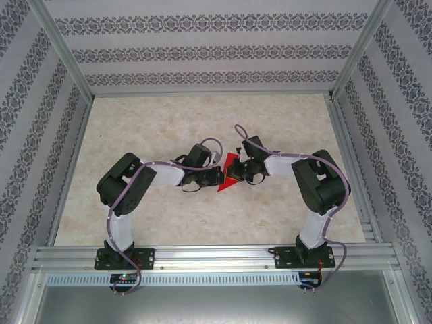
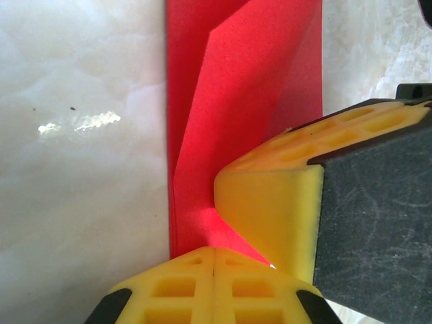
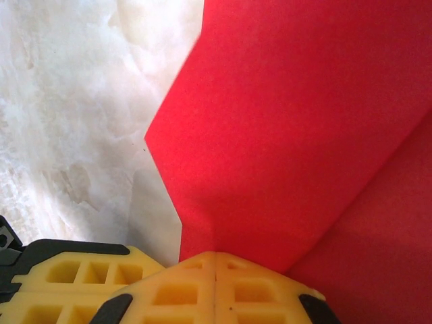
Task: Fold a paper plane with a square sheet of paper (pick it up from the middle)
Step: Fourth fold the wing at the center of the table.
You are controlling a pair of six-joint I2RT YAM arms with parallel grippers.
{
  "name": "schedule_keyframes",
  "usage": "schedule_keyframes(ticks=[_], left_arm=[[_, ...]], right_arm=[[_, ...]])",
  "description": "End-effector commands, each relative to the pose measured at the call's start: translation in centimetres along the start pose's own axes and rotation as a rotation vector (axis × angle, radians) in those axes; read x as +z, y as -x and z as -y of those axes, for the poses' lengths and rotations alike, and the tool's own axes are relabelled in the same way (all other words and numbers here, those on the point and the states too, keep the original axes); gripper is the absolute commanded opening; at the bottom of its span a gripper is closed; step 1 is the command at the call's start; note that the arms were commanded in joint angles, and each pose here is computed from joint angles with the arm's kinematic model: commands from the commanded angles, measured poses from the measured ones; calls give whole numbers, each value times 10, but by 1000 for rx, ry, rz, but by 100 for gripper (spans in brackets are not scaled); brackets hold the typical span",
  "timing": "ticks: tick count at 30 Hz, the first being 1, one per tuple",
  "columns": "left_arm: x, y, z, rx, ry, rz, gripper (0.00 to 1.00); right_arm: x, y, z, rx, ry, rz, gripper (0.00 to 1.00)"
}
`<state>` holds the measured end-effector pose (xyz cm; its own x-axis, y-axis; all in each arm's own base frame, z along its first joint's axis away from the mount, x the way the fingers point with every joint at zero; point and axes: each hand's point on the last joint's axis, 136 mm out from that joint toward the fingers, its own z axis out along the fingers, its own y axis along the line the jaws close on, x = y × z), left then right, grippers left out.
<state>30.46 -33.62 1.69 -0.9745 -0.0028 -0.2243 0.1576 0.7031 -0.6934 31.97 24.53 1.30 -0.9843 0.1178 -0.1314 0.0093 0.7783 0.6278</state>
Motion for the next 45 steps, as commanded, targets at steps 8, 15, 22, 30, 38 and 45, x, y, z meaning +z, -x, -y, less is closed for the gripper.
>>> schedule_keyframes(ticks=[8, 15, 22, 30, 38, 45], left_arm=[[1, -64, -87, -86, 311, -180, 0], [3, -62, -84, -65, 301, -185, 0], [-1, -30, -46, 9, 199, -115, 0], [-34, 26, 4, 79, 130, 94, 3], [-27, 22, 4, 65, 90, 71, 1], [-13, 10, -17, 41, 148, 5, 0]], right_arm=[[-9, 51, 41, 49, -133, 110, 0], [-8, 57, 44, 48, -128, 108, 0], [1, 29, 48, 55, -120, 40, 0], [12, -5, 25, 18, -65, -34, 0], [17, -19, 7, -10, -34, -67, 0], [16, -19, 4, -12, -27, -64, 0]])
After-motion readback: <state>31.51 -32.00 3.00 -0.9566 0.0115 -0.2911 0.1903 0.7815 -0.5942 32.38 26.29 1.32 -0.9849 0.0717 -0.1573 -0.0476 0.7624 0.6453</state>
